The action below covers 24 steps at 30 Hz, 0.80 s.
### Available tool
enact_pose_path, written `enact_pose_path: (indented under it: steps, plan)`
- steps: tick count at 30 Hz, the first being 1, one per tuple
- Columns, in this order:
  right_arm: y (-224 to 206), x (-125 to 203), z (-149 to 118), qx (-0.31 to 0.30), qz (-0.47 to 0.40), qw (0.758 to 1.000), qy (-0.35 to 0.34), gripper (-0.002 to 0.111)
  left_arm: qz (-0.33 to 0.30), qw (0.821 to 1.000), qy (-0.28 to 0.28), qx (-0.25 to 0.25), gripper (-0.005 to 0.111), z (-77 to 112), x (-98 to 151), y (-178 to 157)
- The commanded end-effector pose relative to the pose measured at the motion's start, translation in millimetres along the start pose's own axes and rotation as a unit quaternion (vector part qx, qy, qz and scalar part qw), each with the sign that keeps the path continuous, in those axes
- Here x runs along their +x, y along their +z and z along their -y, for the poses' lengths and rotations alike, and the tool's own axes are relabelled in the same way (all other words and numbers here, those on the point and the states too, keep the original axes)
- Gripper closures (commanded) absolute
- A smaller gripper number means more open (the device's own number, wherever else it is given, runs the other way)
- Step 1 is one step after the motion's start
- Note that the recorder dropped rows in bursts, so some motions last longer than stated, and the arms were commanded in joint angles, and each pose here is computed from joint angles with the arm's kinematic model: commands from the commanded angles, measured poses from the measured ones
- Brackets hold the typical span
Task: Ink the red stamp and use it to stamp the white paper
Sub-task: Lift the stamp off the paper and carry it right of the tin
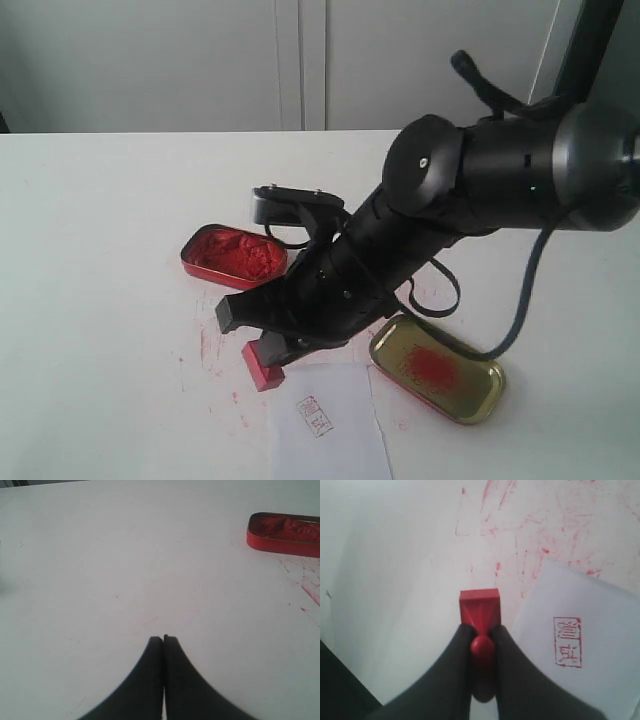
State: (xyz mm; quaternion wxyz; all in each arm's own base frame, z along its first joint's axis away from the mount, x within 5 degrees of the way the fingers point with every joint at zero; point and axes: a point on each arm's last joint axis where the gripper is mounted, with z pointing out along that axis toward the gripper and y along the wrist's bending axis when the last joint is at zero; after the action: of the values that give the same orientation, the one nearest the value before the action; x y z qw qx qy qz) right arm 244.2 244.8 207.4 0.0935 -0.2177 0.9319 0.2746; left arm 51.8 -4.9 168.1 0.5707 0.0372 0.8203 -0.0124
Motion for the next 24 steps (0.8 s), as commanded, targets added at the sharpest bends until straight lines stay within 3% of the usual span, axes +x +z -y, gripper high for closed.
enact_pose_path:
  steps: [1,24]
  plan:
    - [-20.3,3.2,16.0,0.001,0.025,1.0,0.0,0.108,0.001,1.0,-0.001,-0.001,0.107,-0.1,0.9,0.3]
    - [-64.8,-6.1,86.2,-0.02,0.081,0.996,0.043,0.108,0.001,1.0,-0.001,-0.001,0.107,-0.1,0.9,0.3]
